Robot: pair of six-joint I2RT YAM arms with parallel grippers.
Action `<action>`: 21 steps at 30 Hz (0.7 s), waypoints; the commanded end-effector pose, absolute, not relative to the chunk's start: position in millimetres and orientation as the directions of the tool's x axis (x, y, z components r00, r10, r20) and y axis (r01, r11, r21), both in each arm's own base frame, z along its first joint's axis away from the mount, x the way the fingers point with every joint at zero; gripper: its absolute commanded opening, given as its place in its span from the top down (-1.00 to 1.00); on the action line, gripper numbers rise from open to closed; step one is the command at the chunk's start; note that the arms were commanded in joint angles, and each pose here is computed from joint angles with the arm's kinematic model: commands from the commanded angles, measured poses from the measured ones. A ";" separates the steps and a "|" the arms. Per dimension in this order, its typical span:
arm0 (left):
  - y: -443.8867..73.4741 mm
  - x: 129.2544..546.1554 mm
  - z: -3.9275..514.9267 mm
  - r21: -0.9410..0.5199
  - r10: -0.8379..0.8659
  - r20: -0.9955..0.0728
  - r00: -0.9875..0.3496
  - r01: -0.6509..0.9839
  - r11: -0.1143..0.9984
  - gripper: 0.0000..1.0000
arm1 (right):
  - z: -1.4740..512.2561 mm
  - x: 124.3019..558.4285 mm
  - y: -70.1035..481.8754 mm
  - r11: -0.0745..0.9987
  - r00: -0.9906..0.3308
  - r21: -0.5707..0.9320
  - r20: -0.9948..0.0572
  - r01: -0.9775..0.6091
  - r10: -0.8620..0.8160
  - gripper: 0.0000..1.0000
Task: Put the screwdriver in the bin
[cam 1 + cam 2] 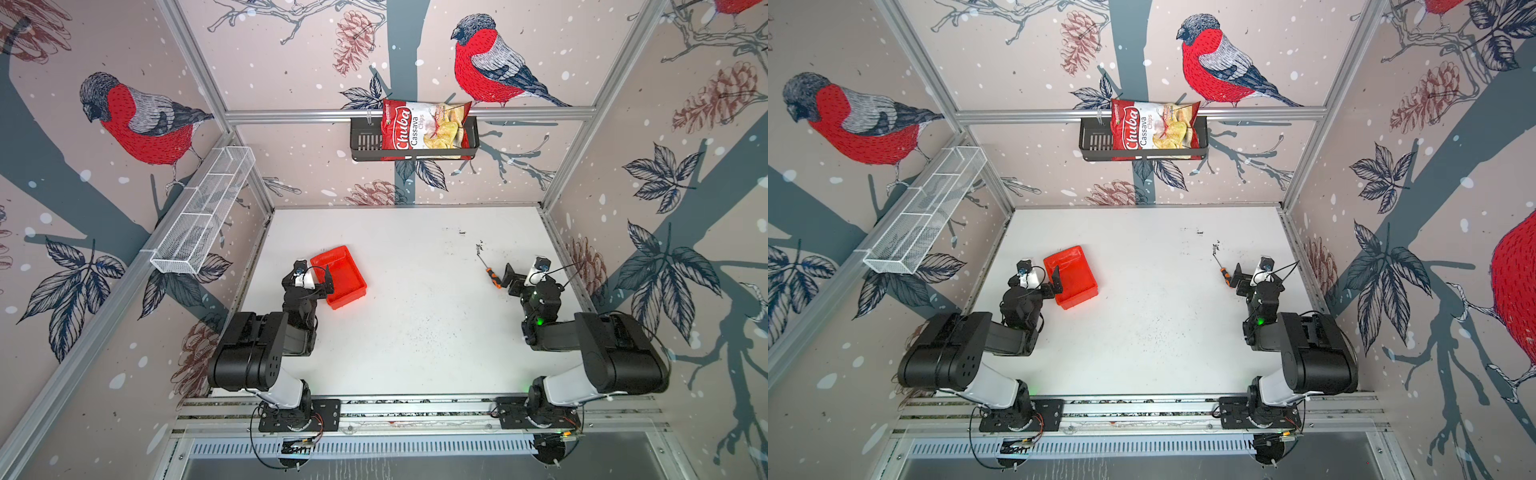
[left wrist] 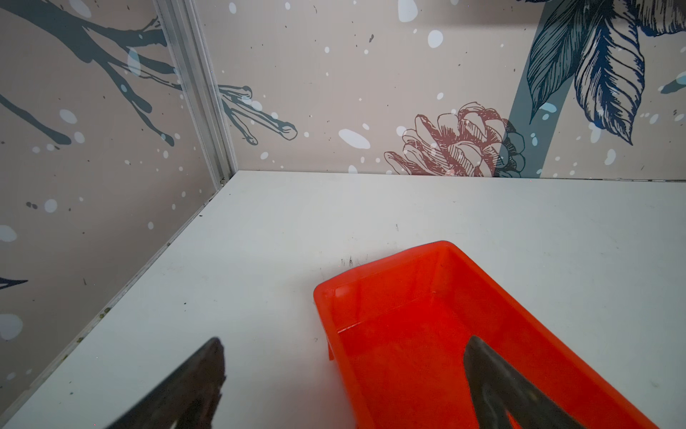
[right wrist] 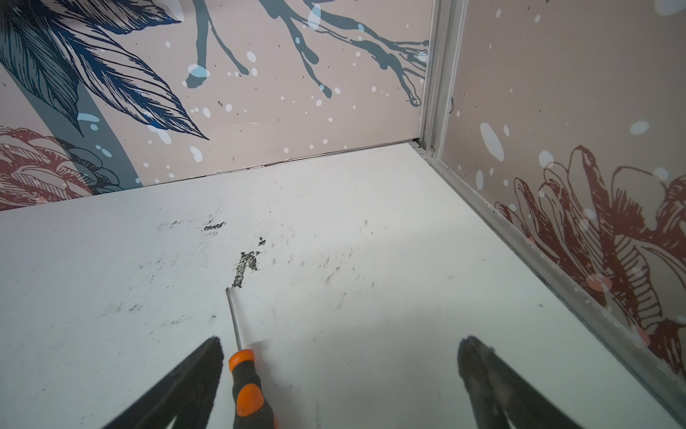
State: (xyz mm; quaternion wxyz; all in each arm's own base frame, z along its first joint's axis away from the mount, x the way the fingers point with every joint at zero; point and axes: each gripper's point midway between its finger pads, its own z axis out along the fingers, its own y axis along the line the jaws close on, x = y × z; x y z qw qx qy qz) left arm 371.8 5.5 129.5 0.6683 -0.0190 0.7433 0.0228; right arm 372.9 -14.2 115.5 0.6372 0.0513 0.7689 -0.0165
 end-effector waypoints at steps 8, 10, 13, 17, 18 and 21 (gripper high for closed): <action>-11.4 356.6 172.9 0.098 0.098 -0.994 -0.053 0.002 0.995 -0.97 | 148.0 375.1 -6.6 0.997 -0.153 0.026 -0.988 0.069 0.037 -0.99; -21.6 354.5 178.4 0.122 0.125 -0.991 -0.051 0.055 0.991 -0.97 | 151.1 375.6 -4.8 0.998 -0.174 0.019 -0.984 0.062 0.030 -0.99; -42.9 351.4 188.0 0.161 0.167 -0.986 -0.029 0.146 0.976 -0.97 | 156.2 375.0 2.7 1.000 -0.193 -0.010 -0.981 0.021 -0.005 -0.99; -69.5 349.8 196.8 0.187 0.200 -0.979 -0.026 0.260 0.947 -0.97 | 164.9 375.5 12.6 0.998 -0.214 -0.045 -0.975 -0.032 -0.051 -0.99; -75.7 349.9 197.8 0.184 0.201 -0.979 -0.029 0.291 0.939 -0.98 | 164.5 375.5 14.8 0.998 -0.224 -0.054 -0.973 -0.043 -0.062 -0.99; -97.5 347.8 200.3 0.191 0.216 -0.976 -0.025 0.382 0.904 -0.97 | 165.7 376.6 23.4 0.992 -0.243 -0.092 -0.964 -0.085 -0.110 -0.99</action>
